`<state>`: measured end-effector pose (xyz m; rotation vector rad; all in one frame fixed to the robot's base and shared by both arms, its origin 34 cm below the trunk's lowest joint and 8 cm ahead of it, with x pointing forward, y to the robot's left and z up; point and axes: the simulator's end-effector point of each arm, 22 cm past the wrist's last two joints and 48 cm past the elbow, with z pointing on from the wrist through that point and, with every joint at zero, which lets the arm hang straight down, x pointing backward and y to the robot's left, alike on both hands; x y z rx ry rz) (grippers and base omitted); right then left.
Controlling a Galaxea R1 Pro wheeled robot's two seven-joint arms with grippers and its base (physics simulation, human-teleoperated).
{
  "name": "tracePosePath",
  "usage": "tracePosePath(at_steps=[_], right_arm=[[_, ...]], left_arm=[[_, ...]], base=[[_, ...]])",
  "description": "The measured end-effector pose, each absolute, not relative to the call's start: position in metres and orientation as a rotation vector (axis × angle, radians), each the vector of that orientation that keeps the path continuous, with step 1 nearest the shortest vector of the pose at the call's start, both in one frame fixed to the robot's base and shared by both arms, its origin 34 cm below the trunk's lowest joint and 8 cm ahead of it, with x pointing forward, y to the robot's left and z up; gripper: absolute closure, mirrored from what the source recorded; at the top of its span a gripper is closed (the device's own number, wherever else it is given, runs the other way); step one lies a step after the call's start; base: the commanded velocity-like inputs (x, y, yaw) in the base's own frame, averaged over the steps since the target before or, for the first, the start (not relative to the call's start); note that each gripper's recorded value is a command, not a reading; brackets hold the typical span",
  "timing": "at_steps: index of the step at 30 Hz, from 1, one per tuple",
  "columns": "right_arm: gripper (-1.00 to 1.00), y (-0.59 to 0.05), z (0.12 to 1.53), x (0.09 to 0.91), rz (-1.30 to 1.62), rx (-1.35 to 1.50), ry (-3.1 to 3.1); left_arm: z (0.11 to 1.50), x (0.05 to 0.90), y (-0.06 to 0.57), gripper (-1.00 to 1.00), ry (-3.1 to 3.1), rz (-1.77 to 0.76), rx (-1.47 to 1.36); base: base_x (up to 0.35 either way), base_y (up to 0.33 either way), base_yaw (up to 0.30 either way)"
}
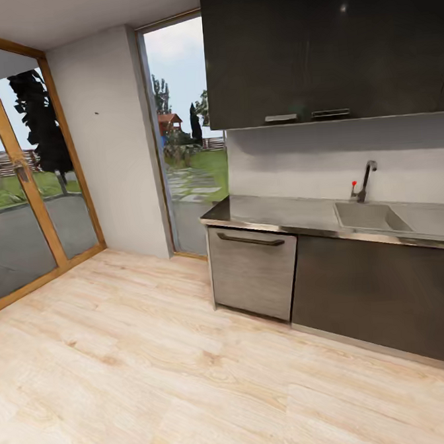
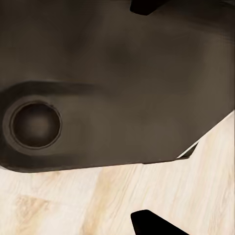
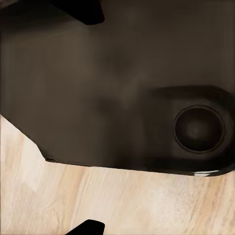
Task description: In the kitchen, take the popcorn bag from the countertop, put it into the microwave, and heat it until the popcorn is cooked so the cooked popcorn ends up inside the bag.
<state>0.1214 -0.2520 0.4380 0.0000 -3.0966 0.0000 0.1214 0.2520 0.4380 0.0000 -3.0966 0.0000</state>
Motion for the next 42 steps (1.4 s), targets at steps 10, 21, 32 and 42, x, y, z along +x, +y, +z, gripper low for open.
tracePosePath(at_steps=[10,21,32,42], right_arm=[[-1.00,-0.252,0.438,0.122,-0.003,0.024,-3.095],[-1.00,-0.251,0.438,0.133,-0.004,-0.025,-3.147],[-1.00,-0.259,0.438,0.147,0.012,-0.022,-3.211],[-1.00,-0.261,0.438,0.147,0.016,-0.023,-3.212]], left_arm=[[0.438,0.138,0.257,-1.00,-3.143,-0.015,0.070],[0.438,0.155,0.259,-1.00,-3.209,-0.023,0.161],[0.438,0.158,0.261,-1.00,-3.221,-0.030,0.218],[0.438,0.158,0.261,-1.00,-3.220,-0.032,0.221]], base=[[0.000,0.000,0.000],[0.000,0.000,-0.186],[0.000,0.000,-0.290],[0.000,0.000,-0.290]])
